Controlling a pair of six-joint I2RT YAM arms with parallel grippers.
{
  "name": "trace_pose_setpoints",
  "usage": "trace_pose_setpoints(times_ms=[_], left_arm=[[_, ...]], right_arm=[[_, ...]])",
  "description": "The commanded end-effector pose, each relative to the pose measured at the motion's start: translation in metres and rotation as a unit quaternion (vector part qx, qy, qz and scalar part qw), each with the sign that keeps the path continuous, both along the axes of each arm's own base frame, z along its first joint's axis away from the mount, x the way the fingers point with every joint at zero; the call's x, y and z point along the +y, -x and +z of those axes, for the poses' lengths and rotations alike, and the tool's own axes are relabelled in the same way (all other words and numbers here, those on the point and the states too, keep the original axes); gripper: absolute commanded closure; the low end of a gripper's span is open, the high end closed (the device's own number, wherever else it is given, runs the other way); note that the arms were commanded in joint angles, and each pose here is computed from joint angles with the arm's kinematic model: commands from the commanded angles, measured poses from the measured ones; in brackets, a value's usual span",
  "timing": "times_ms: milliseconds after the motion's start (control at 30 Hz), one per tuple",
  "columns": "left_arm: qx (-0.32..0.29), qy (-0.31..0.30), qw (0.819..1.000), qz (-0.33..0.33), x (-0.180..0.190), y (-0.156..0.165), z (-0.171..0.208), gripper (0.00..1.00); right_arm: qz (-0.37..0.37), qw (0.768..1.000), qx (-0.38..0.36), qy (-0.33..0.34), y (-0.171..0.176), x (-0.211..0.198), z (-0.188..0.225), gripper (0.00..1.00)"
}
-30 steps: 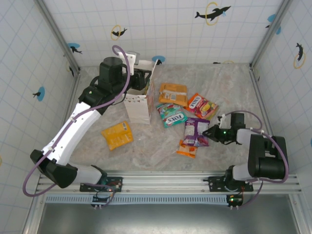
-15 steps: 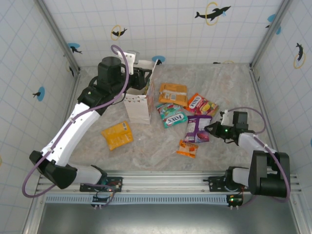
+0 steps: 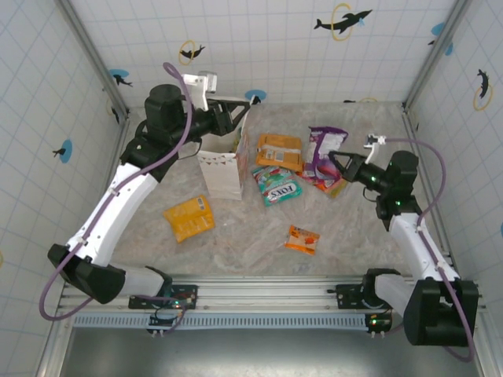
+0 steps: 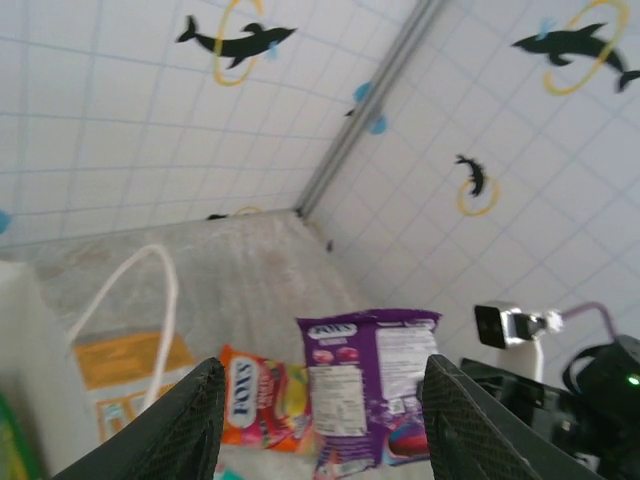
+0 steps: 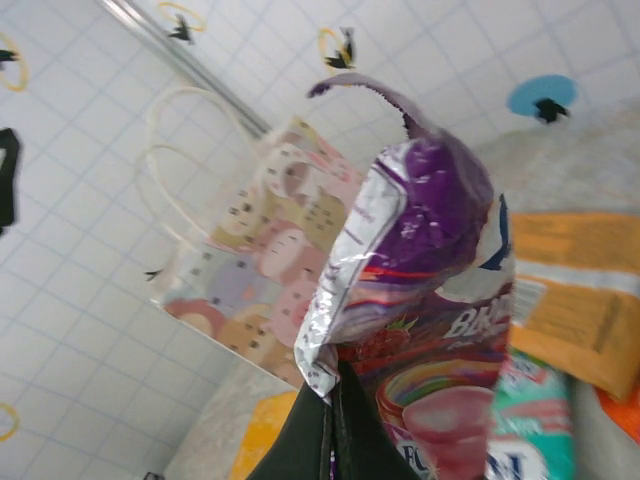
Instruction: Place the snacks into the paper bag
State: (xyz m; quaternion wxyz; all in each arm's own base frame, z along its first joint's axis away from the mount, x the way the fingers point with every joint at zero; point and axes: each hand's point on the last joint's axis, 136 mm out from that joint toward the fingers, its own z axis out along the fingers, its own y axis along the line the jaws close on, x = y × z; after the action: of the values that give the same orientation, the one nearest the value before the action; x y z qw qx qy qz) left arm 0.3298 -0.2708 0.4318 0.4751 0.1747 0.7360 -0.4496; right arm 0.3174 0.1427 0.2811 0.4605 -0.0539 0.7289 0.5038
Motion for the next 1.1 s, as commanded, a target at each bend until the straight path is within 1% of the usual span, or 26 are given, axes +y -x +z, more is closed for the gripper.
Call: trace_pose_setpoints(times_ms=[0, 167, 300, 433, 733, 867, 967, 1067], left_arm=[[-0.005, 0.051, 0.995, -0.087, -0.019, 0.018, 0.010, 0.45], [0.002, 0.072, 0.989, -0.131, -0.027, 0.025, 0.005, 0.42], [0.004, 0.080, 0.987, -0.139, -0.029, 0.022, 0.000, 0.42], [0.007, 0.106, 0.983, -0.151, -0.029, 0.020, -0.001, 0.40], [-0.020, 0.159, 0.964, -0.211, -0.036, 0.030, 0.015, 0.37], [-0.023, 0.170, 0.958, -0.230, -0.039, 0.033, 0.016, 0.37], [-0.025, 0.171, 0.957, -0.231, -0.039, 0.032, 0.015, 0.37], [-0.017, 0.158, 0.964, -0.211, -0.038, 0.023, 0.004, 0.36]], right_arm=[[0.053, 0.993, -0.101, -0.018, 0.006, 0.023, 0.070, 1.00], [0.101, 0.981, -0.160, -0.035, 0.009, 0.049, 0.122, 1.00], [0.133, 0.969, -0.200, -0.047, 0.012, 0.063, 0.159, 1.00], [0.168, 0.958, -0.225, -0.059, 0.017, 0.077, 0.186, 1.00], [0.217, 0.943, -0.242, -0.076, 0.028, 0.102, 0.206, 1.00], [0.238, 0.934, -0.250, -0.090, 0.034, 0.108, 0.212, 1.00], [0.248, 0.931, -0.249, -0.095, 0.037, 0.111, 0.213, 1.00], [0.251, 0.929, -0.254, -0.095, 0.040, 0.110, 0.215, 1.00]])
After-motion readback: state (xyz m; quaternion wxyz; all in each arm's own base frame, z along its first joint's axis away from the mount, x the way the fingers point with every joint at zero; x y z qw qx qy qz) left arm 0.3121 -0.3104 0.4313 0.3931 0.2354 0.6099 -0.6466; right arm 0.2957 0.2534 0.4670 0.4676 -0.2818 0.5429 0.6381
